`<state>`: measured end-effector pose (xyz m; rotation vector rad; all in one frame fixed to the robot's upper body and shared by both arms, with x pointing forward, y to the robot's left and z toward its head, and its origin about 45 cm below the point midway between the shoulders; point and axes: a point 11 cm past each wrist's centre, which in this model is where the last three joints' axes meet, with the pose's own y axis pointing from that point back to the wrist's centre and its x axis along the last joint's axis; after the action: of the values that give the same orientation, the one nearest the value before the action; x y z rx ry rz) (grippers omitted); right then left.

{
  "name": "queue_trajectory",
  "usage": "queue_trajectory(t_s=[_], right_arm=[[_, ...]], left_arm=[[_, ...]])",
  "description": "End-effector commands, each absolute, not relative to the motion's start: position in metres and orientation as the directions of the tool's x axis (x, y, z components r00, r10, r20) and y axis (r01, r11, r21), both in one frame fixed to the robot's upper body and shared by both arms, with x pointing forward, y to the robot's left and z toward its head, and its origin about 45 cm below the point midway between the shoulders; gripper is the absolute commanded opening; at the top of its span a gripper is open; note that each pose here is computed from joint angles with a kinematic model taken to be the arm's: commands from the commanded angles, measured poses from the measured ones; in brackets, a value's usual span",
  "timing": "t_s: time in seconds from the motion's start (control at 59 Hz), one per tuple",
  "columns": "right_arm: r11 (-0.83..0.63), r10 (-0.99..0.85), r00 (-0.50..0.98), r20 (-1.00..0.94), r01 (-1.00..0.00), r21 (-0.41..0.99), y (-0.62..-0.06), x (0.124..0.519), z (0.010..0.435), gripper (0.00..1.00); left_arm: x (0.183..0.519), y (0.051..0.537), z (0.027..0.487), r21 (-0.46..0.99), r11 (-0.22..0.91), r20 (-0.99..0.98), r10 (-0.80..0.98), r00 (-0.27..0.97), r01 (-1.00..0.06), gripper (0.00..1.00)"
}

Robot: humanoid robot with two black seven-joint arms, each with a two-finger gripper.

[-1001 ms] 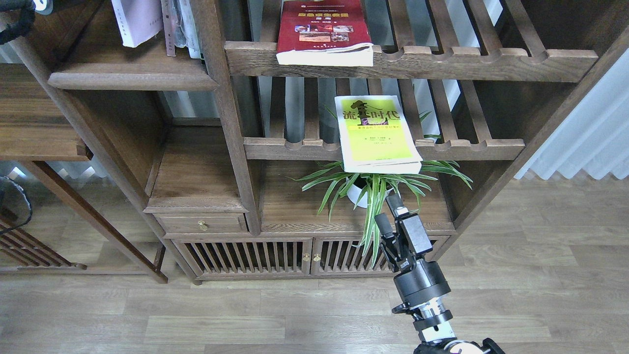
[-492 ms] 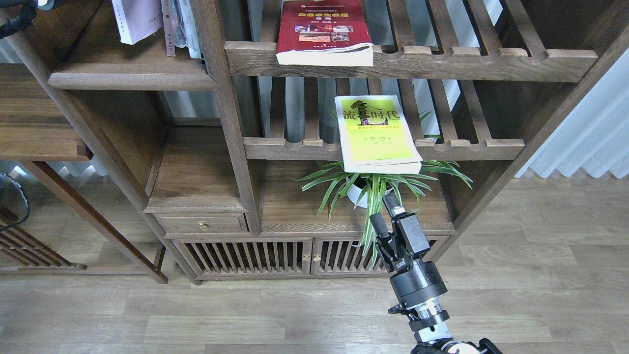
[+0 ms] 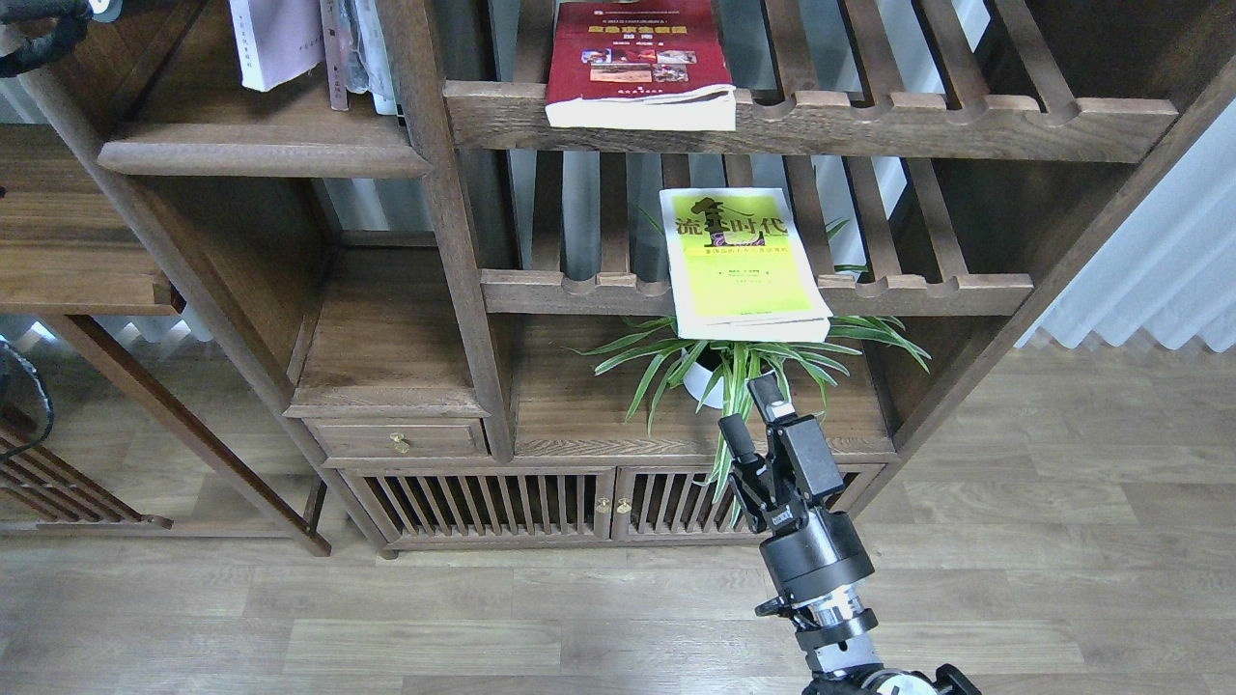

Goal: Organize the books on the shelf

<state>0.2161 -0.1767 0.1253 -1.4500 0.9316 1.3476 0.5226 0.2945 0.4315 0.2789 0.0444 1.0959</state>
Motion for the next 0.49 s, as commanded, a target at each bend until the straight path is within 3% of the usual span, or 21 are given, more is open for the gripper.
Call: queue_trajectory(t_s=[0.0, 0.475], right_arm=[[-0.293, 0.059, 0.116, -0.991, -0.947, -0.129, -0.1761, 0.216, 0.1261, 0.98], [-0.306, 0.082, 0.109, -0.991, -0.943, -0.129, -0.1694, 0.2113, 0.1273, 0.98]], left_arm=[[0.5225, 0.2943, 0.4309, 0.241, 0.43, 0.09, 0.883, 0.461, -0.87, 0.29], [0.5161, 0.2909, 0.4275, 0.222, 0.464, 0.065, 0.87, 0.488, -0.857, 0.42]])
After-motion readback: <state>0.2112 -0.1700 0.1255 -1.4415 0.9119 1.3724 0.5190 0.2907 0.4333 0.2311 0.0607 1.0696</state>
